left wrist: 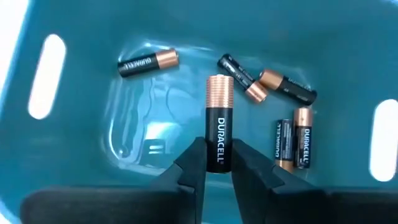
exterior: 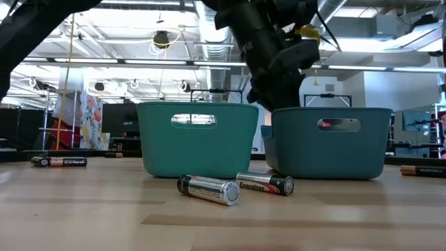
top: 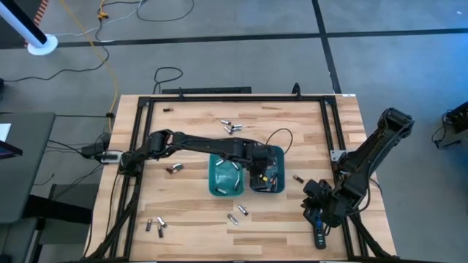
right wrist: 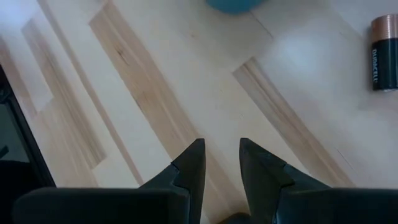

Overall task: Sort batteries
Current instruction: Put the black battery into the blue bin, then put the silver battery into the green bin

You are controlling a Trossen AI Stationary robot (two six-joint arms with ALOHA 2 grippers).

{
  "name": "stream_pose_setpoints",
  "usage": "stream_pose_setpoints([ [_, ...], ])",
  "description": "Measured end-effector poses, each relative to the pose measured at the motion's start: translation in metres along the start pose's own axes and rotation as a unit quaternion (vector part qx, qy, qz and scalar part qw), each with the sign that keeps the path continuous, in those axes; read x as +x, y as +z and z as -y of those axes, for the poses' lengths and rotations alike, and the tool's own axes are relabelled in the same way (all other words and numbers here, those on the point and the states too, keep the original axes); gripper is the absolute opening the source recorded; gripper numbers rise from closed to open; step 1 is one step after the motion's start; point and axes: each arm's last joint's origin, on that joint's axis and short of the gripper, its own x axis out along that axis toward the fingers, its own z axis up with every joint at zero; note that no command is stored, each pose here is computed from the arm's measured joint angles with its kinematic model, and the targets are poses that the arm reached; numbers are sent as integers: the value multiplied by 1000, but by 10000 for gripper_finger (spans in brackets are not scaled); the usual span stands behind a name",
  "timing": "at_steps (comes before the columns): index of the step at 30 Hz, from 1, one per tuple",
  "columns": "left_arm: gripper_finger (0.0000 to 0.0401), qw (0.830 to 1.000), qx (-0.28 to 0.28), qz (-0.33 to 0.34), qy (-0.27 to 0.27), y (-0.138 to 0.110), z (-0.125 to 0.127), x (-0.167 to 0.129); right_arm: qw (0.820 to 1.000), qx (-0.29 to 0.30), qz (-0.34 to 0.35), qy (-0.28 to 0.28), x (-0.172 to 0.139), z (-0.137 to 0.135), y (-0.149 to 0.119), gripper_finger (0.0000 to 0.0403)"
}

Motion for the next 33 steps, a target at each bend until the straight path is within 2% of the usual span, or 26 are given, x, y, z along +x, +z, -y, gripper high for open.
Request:
stream_pose_setpoints([
  [10, 85, 999, -38, -7, -5, 0, -7, -2, 1000, 0, 1, 0, 0, 0, 0, 116],
  [13, 101, 999, -41, -10, -22, 0, -7, -2, 1000, 0, 1, 0, 0, 0, 0, 116],
  [22, 143, 999, -40, -11, -20, 1, -10, -3, 1000, 0, 1, 0, 0, 0, 0, 116],
  [28, 145, 999, -41, 11, -21, 15, -11, -19, 1000, 0, 1, 0, 0, 0, 0, 116],
  [33, 140, 1000, -21, 17, -13, 25, -11, -40, 1000, 0, 1, 0, 0, 0, 0, 116],
])
